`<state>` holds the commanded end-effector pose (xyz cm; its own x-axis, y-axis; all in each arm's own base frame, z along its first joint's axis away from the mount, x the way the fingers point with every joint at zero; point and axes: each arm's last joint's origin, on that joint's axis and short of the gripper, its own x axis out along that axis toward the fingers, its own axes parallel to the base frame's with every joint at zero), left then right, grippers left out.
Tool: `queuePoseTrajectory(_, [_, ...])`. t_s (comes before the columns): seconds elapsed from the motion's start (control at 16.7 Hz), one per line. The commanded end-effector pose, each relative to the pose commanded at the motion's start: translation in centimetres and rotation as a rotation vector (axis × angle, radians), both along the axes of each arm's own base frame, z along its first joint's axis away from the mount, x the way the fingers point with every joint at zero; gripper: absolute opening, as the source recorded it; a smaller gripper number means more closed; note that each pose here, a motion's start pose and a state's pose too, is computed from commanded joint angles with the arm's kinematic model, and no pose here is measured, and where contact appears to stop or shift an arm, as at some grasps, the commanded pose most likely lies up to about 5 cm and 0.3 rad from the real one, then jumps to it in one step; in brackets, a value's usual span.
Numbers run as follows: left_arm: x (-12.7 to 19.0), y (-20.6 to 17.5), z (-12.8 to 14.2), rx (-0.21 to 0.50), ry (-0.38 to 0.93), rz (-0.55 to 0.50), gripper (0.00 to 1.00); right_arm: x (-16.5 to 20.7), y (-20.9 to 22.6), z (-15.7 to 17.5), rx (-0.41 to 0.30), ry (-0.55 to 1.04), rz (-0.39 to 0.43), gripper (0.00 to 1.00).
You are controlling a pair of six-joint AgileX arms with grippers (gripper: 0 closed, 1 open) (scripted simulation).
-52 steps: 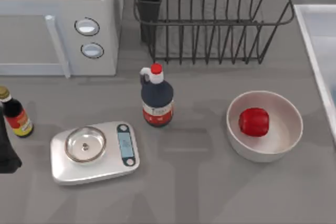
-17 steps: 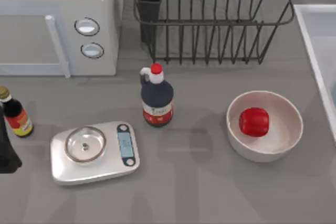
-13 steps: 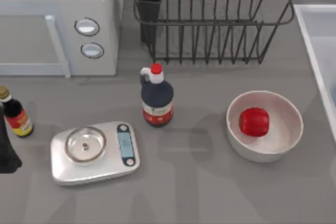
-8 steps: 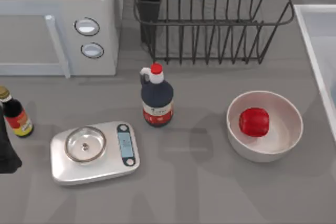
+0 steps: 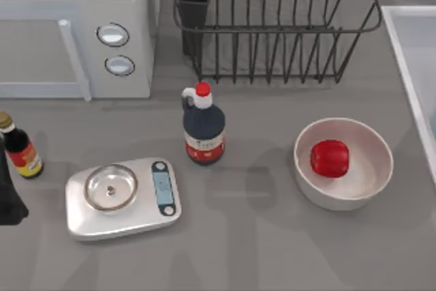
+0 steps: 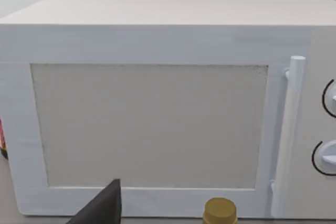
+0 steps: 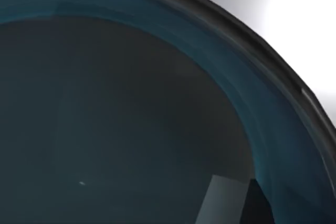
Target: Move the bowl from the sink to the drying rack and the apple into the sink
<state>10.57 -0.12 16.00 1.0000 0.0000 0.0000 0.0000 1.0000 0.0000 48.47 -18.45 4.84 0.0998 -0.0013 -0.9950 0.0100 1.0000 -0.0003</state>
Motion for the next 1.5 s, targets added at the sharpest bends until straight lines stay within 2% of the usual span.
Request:
queuePoseTrajectory(0.42, [0.0, 0.0, 0.0, 0.0, 0.0, 0.0, 1.0, 0.0, 0.1, 0.3, -0.001, -0.004, 0.002, 0.0])
queuePoseTrajectory(0.6, [0.0, 0.0, 0.0, 0.0, 0.0, 0.0, 1.0, -1.2, -1.1, 2.6, 0.003, 0.005, -0.004, 0.0])
queuePoseTrajectory(0.72, [0.0, 0.0, 0.0, 0.0, 0.0, 0.0, 1.0, -3.0, -2.3, 5.9, 0.004, 0.009, -0.005, 0.0])
queuePoseTrajectory(0.9, [0.0, 0.0, 0.0, 0.0, 0.0, 0.0, 1.0, -7.5, -3.8, 13.2, -0.002, -0.002, -0.001, 0.0])
queuePoseTrajectory(1.2, [0.0, 0.0, 0.0, 0.0, 0.0, 0.0, 1.0, -19.0, -3.3, 25.1, -0.025, -0.031, 0.005, 0.0])
queuePoseTrajectory(1.32, [0.0, 0.0, 0.0, 0.0, 0.0, 0.0, 1.0, -23.4, -2.0, 27.9, -0.028, -0.032, 0.004, 0.0])
queuePoseTrajectory(1.5, [0.0, 0.0, 0.0, 0.0, 0.0, 0.0, 1.0, -28.2, -0.3, 29.9, -0.014, -0.016, 0.003, 0.0])
